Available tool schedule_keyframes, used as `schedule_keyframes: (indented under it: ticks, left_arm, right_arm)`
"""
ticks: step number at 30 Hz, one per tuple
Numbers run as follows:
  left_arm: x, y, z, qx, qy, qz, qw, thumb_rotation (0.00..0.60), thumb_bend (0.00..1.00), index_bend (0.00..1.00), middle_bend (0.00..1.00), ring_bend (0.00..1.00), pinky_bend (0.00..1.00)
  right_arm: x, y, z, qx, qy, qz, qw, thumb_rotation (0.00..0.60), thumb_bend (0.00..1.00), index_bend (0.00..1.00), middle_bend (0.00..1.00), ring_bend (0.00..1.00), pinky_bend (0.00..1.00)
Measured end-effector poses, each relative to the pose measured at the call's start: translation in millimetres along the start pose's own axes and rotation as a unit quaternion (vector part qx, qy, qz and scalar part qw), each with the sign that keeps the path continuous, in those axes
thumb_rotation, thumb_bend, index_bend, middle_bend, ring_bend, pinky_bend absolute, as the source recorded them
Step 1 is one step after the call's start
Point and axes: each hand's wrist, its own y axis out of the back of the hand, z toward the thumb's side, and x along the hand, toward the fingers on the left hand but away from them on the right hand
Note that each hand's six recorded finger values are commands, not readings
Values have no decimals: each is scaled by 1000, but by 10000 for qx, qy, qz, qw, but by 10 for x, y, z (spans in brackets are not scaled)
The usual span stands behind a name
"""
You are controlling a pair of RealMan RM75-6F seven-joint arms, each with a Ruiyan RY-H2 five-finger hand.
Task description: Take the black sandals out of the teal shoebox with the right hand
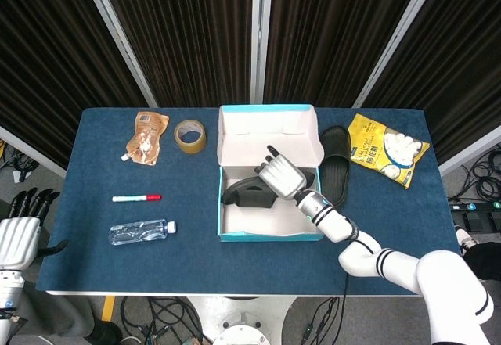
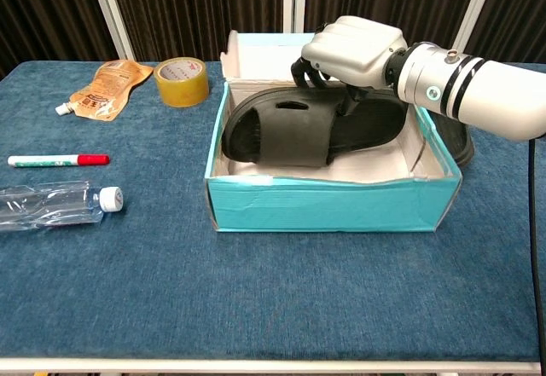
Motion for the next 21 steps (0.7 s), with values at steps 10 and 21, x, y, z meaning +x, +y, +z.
schedule_keyframes:
  ticks: [10,21]
  left_arm:
    - [-2,-1,-10,1,10,-2,10000,600,68,123,93,0,46]
    - [20,19,6,34,-8,2,10000,600,68,123,92,0,46]
  right_arm:
    - [76,69,31,188,796,-392,9959,600,355,790,655,562,169]
    - [54,266,-128,-369,803,-800,9929,600,355,791,657,561,190]
